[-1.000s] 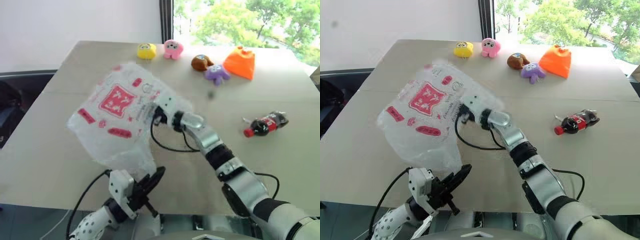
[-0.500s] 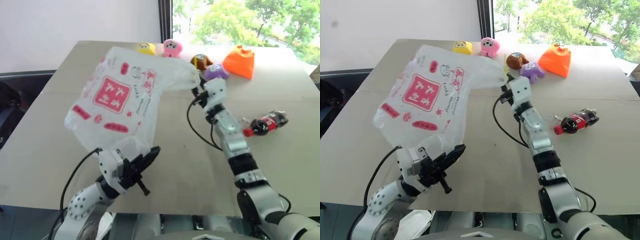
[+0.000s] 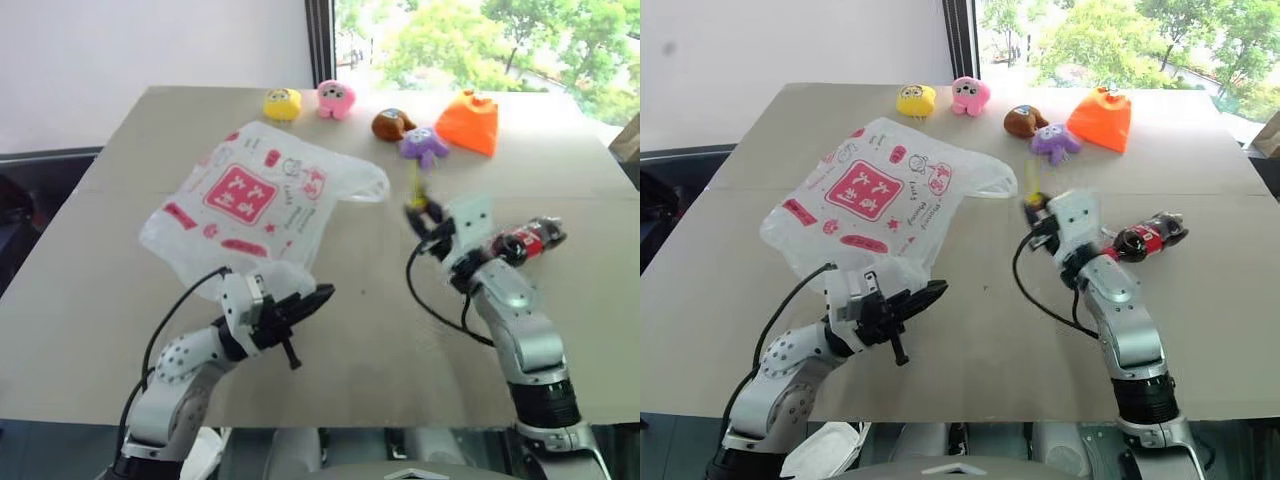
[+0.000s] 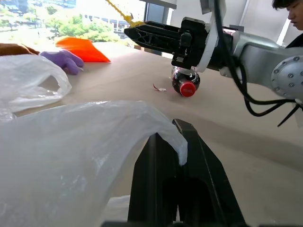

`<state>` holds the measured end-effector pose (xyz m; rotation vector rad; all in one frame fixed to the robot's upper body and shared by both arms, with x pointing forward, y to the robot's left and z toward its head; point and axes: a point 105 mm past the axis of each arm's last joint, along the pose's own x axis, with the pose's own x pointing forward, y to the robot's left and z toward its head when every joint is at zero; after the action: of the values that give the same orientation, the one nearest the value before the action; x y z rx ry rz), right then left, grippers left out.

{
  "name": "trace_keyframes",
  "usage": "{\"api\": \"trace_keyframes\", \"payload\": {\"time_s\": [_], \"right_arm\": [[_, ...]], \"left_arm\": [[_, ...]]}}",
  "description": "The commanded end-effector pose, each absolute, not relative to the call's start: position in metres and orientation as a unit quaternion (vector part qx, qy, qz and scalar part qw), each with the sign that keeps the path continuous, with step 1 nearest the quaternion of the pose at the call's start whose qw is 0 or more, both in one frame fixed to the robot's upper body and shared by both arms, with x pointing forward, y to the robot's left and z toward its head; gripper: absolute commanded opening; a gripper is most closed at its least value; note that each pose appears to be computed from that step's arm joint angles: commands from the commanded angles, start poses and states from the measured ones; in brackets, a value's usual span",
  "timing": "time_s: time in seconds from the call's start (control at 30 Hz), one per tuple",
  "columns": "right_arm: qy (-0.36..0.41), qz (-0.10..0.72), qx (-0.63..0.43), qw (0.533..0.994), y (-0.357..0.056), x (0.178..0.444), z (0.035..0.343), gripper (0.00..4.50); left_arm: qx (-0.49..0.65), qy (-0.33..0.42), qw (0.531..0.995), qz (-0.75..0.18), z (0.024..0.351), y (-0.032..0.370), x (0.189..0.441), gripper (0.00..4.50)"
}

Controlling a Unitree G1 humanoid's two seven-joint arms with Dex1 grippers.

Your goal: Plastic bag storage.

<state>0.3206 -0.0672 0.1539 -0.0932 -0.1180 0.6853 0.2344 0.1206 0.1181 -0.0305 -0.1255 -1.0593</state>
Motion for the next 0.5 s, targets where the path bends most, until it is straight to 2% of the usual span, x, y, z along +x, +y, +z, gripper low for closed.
{"api": "trace_keyframes", "payload": {"time_s": [0.03, 0.27, 0.43, 0.5], "right_arm": [[-0.022, 0.369, -0.024, 0.929, -0.051, 0.327, 0.148, 0.74], [0.038, 0.327, 0.049, 0.943, -0.037, 0.387, 0.135, 0.74], [0.039, 0.27, 0.08, 0.959, -0.037, 0.429, 0.139, 0.74], [0.04, 0.239, 0.06, 0.968, -0.042, 0.441, 0.137, 0.74]], "left_arm": [[-0.016, -0.077, 0.855, -0.512, 0.123, 0.115, 0.23, 0.0], [-0.027, -0.086, 0.867, -0.489, 0.123, 0.111, 0.218, 0.0], [-0.029, -0.086, 0.875, -0.476, 0.122, 0.108, 0.21, 0.0], [-0.029, -0.088, 0.878, -0.469, 0.123, 0.109, 0.209, 0.0]]}}
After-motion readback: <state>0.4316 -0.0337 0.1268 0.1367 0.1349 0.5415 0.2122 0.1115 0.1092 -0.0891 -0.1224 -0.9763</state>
